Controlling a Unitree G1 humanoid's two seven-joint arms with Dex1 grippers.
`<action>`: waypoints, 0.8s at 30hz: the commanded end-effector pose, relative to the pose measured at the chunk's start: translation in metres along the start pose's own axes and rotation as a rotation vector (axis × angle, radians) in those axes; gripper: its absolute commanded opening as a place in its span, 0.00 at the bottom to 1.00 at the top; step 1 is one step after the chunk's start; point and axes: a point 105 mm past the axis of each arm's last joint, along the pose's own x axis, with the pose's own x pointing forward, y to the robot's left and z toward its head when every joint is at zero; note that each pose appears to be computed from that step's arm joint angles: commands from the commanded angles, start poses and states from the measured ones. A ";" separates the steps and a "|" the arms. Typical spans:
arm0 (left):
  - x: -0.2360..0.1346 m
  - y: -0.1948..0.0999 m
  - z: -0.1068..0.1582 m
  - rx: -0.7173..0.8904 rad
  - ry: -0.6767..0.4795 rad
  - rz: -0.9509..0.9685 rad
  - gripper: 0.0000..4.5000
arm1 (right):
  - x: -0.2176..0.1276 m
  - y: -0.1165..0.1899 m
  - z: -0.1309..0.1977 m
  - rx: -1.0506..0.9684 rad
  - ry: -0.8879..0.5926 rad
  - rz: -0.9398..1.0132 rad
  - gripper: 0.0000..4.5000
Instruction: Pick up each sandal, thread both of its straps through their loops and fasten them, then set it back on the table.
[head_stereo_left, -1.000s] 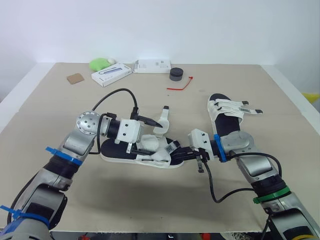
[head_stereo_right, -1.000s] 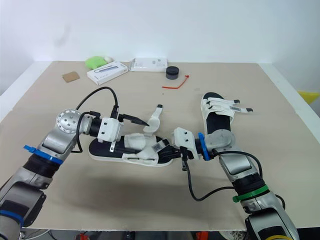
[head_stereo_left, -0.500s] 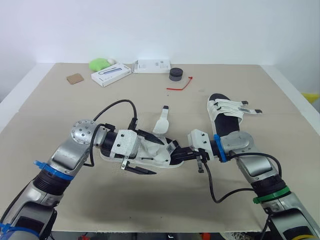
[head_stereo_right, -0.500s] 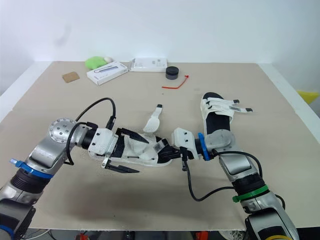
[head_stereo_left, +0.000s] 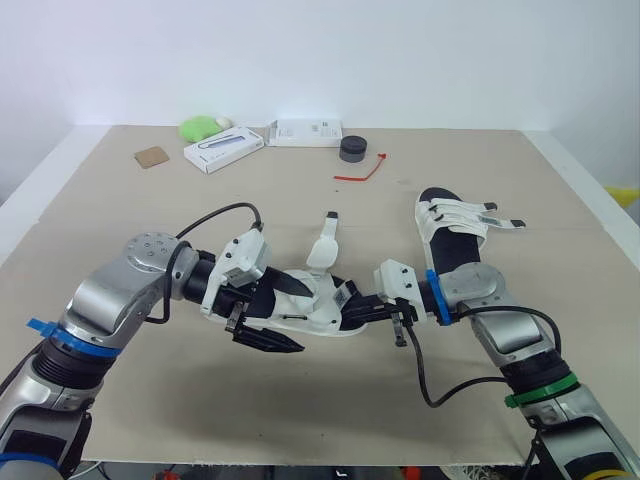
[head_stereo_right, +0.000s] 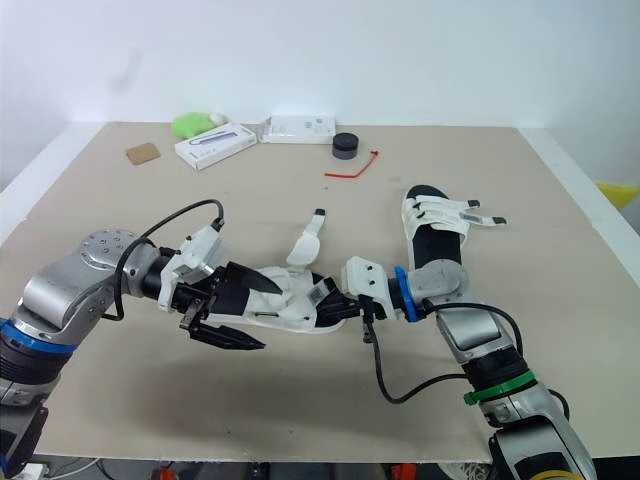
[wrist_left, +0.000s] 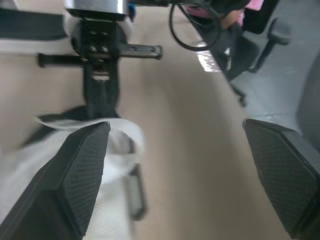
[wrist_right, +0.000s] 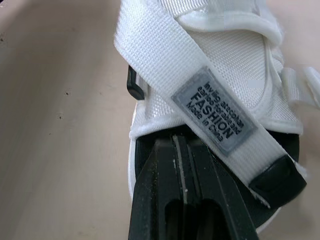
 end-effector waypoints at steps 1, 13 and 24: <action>0.002 -0.003 0.002 -0.001 0.036 -0.029 0.97 | -0.001 0.000 0.007 -0.032 -0.014 -0.001 0.00; 0.016 0.019 0.000 -0.121 0.136 -0.055 0.97 | 0.001 -0.002 0.007 -0.036 -0.017 -0.012 0.00; 0.035 0.027 0.007 -0.236 0.085 -0.092 0.97 | 0.000 -0.003 0.007 -0.038 -0.016 -0.022 0.00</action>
